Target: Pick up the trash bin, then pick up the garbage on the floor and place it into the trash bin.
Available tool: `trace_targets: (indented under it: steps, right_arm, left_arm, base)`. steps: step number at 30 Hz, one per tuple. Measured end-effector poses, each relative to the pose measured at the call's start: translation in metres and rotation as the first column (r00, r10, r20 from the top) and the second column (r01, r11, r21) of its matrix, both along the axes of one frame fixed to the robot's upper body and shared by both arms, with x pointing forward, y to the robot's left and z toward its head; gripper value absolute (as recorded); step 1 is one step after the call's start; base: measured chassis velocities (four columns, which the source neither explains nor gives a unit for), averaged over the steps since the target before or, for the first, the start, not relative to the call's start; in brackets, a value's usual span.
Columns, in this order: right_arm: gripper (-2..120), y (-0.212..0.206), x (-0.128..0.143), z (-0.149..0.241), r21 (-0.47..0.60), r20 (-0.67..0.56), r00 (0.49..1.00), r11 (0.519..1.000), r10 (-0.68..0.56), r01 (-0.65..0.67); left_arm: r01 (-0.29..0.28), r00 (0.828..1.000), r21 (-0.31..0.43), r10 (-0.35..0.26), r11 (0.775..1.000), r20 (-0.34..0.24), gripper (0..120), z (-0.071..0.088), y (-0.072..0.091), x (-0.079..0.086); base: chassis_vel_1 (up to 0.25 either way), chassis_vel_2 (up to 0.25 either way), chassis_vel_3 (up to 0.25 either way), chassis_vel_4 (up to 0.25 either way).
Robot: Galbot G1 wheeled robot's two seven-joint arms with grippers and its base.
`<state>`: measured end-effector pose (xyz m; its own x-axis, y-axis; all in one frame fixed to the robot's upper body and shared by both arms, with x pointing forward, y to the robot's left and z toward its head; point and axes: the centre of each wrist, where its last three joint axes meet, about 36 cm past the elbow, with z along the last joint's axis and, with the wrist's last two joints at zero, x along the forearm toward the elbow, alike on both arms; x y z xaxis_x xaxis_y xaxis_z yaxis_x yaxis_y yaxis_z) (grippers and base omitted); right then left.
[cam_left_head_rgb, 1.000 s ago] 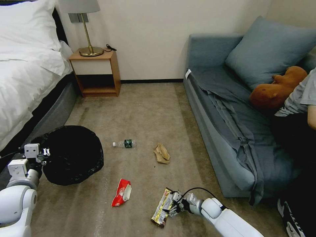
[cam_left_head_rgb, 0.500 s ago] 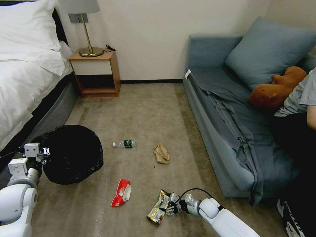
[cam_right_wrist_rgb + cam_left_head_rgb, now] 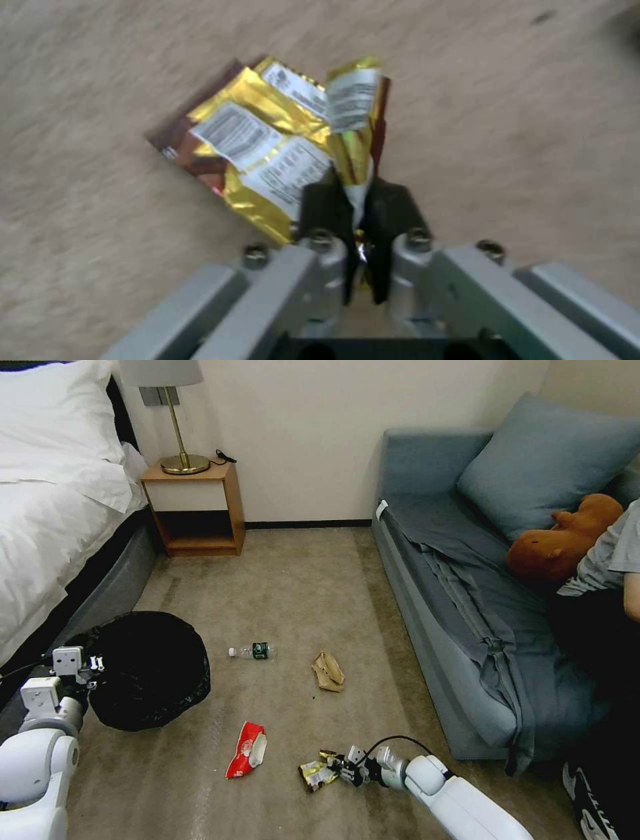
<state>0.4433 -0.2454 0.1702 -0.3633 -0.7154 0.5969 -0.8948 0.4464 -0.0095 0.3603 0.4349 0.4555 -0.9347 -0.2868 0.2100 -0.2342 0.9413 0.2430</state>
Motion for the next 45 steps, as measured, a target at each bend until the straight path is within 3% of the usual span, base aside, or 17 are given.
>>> trace_targets:
  steps: [8,10,11,14,20,26,31,38,45]
  right_arm:
    - [0,-0.005,0.045,0.059,0.034,0.136,0.991,0.999,-0.013,0.009]
    - [0,0.004,0.075,0.110,0.088,0.225,0.974,0.996,-0.025,0.005]
    - [0,0.004,0.075,0.110,0.088,0.225,0.974,0.996,-0.025,0.005]
    - [0,0.026,0.098,0.178,0.210,0.283,0.957,0.978,-0.054,-0.007]
    - [0,0.052,0.106,0.231,0.326,0.281,0.956,0.945,-0.082,-0.015]
    - [0,0.088,0.088,0.248,0.398,0.284,0.956,0.916,-0.067,-0.054]
    - [0,0.147,0.064,0.258,0.484,0.267,0.964,0.866,-0.013,-0.123]
    - [0,0.200,0.069,0.244,0.498,0.233,0.972,0.858,0.005,-0.124]
    - [5,0.205,0.081,0.219,0.481,0.195,0.980,0.874,-0.029,-0.070]
  left_arm:
    - [0.025,1.000,-0.015,-0.025,1.000,-0.001,4,0.000,-0.004,0.001]
    - [0.046,0.999,-0.034,-0.046,0.998,0.003,4,-0.002,-0.008,0.002]
    - [0.046,0.999,-0.034,-0.046,0.998,0.003,4,-0.002,-0.008,0.002]
    - [0.079,0.997,-0.049,-0.079,0.996,0.013,4,-0.008,-0.017,0.004]
    - [0.110,0.994,-0.069,-0.109,0.991,0.022,4,-0.015,-0.034,0.009]
    - [0.159,0.987,-0.075,-0.157,0.984,0.029,4,-0.026,-0.040,0.011]
    - [0.178,0.984,-0.089,-0.177,0.980,0.019,4,-0.033,-0.045,0.016]
    - [0.191,0.982,-0.114,-0.191,0.975,0.014,4,-0.040,-0.057,0.018]
    - [0.192,0.981,-0.118,-0.192,0.974,0.006,4,-0.045,-0.061,0.019]
  base:
    - [0.000,0.000,0.000,0.000]
    - [0.000,0.000,0.000,0.000]
    - [0.000,0.000,0.000,0.000]
    - [0.000,0.000,0.000,0.000]
    - [0.000,0.000,0.000,0.000]
    - [0.000,0.000,0.000,0.000]
    - [0.000,0.000,0.000,0.000]
    - [0.000,0.000,0.000,0.000]
    - [0.000,0.000,0.000,0.000]
